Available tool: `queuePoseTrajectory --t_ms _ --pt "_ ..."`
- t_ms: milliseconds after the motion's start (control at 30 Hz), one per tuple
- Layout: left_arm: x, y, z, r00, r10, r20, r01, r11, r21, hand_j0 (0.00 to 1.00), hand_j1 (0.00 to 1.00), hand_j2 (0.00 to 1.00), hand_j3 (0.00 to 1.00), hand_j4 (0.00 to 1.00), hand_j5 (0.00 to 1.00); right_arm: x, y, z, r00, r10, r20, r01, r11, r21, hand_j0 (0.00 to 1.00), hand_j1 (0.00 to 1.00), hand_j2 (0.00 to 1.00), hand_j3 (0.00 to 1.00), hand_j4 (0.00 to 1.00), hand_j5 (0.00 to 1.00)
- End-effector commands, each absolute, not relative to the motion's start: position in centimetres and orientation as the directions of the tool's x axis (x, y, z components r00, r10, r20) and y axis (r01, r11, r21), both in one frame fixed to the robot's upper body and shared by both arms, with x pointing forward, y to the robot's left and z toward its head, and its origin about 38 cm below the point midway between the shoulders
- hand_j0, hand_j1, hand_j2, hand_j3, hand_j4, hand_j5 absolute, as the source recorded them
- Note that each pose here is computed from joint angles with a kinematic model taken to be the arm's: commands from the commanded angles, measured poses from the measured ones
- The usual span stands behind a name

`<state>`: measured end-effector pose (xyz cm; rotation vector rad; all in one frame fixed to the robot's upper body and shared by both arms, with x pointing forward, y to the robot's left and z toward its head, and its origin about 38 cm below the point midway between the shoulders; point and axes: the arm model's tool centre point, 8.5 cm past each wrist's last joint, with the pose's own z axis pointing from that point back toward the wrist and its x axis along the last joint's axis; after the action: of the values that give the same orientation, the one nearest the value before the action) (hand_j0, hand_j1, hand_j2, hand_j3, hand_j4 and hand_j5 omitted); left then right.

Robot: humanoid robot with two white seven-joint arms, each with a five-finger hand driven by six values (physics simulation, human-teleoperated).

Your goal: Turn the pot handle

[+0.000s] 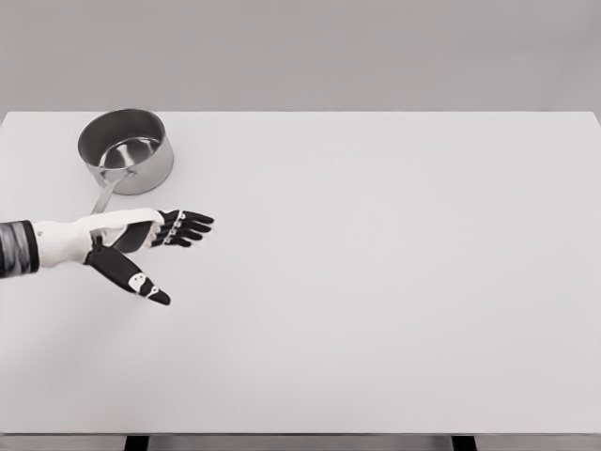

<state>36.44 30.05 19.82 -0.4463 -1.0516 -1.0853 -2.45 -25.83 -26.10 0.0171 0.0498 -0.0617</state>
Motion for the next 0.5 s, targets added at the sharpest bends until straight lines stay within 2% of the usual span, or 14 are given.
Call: queuePoseTrajectory --t_ms 0,467 --pt "36.3 31.0 20.3 0.129 -0.485 0.865 0.874 0.467 0.131 1.0 1.0 1.0 1.0 1.0 1.0 -2.5 -25.8 -26.1 0.997 -0.061 -0.051 0.062 0.998 0.016 1.0 1.0 1.0 1.0 1.0 1.0" --pt "37.3 30.5 21.6 0.103 -0.498 0.861 0.869 0.467 0.166 1.0 1.0 1.0 1.0 1.0 1.0 -2.4 -25.8 -26.1 0.997 -0.061 -0.05 0.062 0.998 0.016 1.0 1.0 1.0 1.0 1.0 1.0"
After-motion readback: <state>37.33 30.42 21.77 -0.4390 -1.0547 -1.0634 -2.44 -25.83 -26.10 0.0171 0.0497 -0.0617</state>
